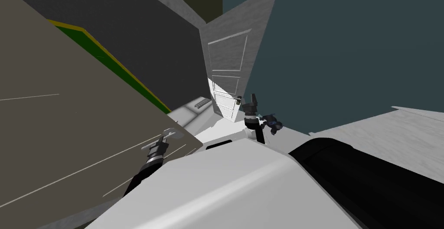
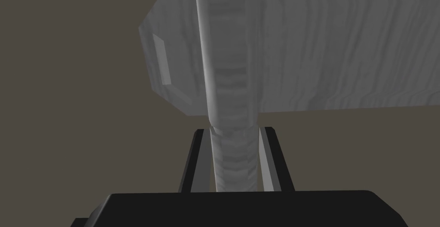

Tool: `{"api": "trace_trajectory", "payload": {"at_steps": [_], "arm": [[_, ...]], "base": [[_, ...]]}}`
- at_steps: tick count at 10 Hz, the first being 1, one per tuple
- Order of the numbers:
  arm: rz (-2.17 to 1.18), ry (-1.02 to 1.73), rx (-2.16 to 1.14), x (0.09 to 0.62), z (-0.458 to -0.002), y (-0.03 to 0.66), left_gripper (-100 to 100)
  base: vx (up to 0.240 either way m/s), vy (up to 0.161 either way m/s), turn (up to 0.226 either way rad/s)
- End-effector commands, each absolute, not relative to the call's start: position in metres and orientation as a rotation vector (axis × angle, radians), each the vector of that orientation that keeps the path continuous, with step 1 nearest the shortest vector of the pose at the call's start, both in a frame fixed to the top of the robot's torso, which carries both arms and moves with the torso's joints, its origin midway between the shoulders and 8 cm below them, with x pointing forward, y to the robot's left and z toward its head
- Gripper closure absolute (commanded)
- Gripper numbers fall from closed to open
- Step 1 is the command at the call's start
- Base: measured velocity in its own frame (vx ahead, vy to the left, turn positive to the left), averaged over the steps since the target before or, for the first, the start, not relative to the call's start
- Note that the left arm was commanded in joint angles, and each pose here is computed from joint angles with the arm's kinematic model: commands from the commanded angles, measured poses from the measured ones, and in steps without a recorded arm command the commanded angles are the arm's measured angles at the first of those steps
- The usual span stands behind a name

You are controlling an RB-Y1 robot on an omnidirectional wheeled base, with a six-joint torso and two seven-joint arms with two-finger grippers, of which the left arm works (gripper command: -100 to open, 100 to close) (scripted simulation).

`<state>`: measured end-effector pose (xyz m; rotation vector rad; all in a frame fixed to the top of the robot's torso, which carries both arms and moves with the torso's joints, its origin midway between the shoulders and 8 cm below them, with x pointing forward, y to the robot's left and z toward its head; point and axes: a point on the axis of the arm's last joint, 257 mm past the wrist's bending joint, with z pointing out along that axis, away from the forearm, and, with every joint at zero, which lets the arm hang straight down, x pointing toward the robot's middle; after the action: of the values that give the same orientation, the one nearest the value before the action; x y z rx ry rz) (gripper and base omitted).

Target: Pull the door open

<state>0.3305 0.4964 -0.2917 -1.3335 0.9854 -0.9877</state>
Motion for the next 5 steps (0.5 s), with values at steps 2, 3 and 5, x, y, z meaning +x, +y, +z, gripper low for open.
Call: {"api": "trace_trajectory", "payload": {"at_steps": [2, 3, 5], "arm": [[-1.004, 1.005, -1.328, 0.3235, -0.2932, 0.4916, 100], [-1.009, 1.01, -1.325, 0.3222, -0.293, 0.4906, 100], [-1.014, 1.014, -1.325, 0.3229, -0.294, 0.4881, 100]], "base": [[-0.219, 0.036, -0.135], [-0.252, 0.014, -0.129], [-0.161, 0.001, -0.073]]}}
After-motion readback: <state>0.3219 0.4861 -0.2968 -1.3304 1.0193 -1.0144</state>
